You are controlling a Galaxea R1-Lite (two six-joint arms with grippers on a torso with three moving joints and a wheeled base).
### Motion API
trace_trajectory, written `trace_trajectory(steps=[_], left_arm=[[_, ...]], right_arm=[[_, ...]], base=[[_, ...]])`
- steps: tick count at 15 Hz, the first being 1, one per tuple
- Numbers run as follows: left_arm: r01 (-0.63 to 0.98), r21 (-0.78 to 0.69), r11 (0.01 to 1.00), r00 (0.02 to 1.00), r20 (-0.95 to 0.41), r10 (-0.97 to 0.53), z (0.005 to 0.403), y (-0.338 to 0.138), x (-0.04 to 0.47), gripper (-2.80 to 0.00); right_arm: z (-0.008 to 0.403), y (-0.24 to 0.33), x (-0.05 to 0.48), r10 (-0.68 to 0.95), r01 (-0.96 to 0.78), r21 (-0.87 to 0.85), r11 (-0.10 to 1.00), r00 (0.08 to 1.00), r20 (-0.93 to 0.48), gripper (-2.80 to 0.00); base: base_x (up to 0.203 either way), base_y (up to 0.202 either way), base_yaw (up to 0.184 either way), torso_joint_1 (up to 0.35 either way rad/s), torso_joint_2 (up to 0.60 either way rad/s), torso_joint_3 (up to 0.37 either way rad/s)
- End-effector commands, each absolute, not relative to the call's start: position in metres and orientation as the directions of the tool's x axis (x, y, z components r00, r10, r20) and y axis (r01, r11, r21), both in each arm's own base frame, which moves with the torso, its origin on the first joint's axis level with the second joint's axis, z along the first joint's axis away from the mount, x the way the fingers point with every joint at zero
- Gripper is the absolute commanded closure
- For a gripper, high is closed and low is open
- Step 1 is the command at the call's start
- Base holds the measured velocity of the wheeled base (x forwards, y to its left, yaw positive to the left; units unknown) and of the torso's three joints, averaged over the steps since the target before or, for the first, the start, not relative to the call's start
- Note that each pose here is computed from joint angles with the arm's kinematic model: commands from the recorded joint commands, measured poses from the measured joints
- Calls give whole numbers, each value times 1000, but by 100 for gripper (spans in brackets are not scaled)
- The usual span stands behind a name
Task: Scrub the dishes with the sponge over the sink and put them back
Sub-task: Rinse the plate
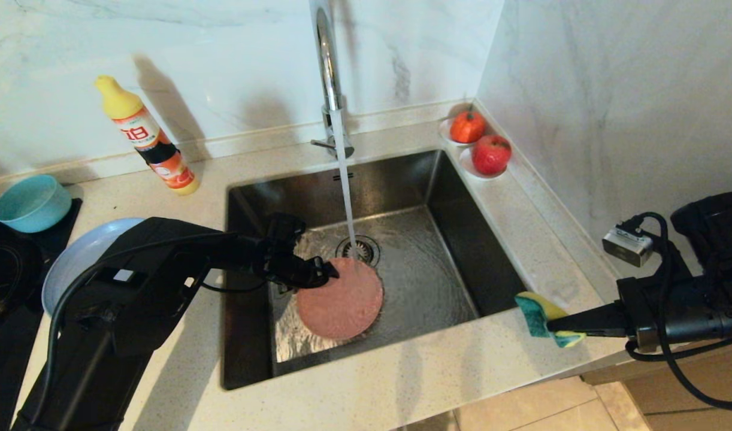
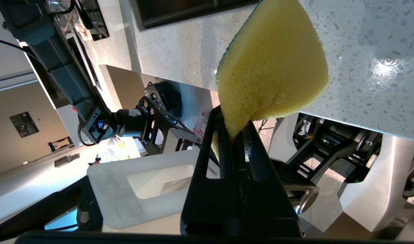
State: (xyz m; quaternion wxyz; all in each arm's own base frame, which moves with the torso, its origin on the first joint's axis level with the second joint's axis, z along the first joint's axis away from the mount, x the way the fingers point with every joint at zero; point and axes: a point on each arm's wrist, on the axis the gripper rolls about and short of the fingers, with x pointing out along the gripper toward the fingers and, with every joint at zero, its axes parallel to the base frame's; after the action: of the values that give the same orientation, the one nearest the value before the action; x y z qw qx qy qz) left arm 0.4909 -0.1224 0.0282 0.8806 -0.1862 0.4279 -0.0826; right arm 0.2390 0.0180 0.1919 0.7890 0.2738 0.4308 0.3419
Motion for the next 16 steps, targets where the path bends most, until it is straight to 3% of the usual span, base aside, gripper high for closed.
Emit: trace_trajectory(steps=[1, 2, 16], left_arm=[[-18, -398, 917, 614, -728, -304, 25, -122, 491, -280], [-18, -398, 917, 615, -728, -303, 25, -122, 491, 0], [-17, -399, 917, 615, -727, -305, 26, -122, 491, 0]], right_arm=[[192, 18, 239, 779, -306, 730, 612, 393, -489, 0], [193, 18, 239, 779, -307, 729, 612, 393, -488, 0], [193, 18, 238, 778, -306, 729, 612, 394, -488, 0]], base=[[0, 0, 0, 0, 0, 0], [0, 0, 0, 0, 0, 0], [0, 0, 0, 0, 0, 0]])
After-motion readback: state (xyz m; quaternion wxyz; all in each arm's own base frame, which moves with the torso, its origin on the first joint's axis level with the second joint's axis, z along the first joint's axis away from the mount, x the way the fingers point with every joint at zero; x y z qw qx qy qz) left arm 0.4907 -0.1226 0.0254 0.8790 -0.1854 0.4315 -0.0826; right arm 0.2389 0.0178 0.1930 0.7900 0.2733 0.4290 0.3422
